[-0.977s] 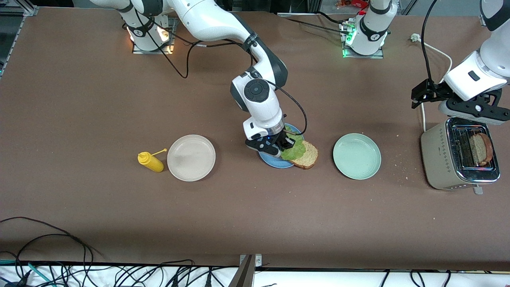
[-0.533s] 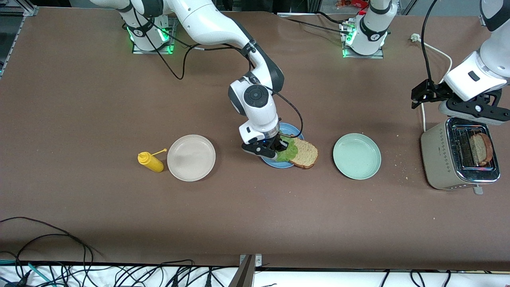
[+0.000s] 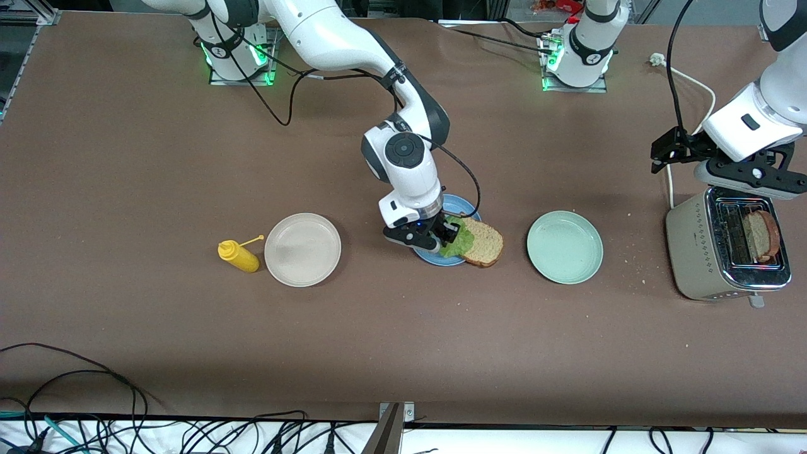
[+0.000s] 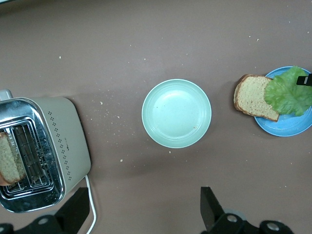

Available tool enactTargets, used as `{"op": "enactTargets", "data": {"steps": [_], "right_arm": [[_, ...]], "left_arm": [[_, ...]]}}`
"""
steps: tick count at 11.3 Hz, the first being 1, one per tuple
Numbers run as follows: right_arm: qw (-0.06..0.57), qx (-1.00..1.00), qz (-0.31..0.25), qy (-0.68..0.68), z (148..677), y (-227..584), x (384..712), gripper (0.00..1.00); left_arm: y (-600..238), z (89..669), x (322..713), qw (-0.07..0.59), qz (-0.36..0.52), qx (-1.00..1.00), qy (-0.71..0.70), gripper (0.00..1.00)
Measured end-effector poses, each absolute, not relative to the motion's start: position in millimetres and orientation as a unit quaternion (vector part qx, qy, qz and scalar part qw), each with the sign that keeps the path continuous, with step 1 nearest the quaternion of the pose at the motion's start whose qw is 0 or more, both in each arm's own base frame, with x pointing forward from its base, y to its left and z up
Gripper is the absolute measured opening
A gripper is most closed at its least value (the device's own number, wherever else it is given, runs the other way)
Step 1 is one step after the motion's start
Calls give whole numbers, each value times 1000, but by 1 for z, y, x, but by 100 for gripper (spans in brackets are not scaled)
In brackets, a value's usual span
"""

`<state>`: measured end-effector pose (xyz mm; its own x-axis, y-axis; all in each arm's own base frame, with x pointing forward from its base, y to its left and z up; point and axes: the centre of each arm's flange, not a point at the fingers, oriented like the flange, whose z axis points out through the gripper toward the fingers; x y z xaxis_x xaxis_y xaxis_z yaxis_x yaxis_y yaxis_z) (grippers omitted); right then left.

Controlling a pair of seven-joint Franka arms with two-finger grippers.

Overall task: Make sandwich in blue plate with both arms
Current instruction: 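Open the right gripper to release the lettuce on the bread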

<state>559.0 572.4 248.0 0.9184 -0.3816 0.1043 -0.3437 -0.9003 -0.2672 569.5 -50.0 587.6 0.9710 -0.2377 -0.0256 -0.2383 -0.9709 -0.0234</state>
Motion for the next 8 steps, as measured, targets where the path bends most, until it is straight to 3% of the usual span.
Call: {"op": "enactTargets", "data": {"steps": [3,4,8], "right_arm": [[123,-972,-80,182,249,572,560,94],[122,-973,-82,181,249,570,561,100],[111,-978,-89,152,256,551,573,100]], "left_arm": [[-50,588,570,13,11,-993,120,100],[-50,588,570,13,11,-993,120,100],[-50,588,570,13,11,-993,120,100]]}}
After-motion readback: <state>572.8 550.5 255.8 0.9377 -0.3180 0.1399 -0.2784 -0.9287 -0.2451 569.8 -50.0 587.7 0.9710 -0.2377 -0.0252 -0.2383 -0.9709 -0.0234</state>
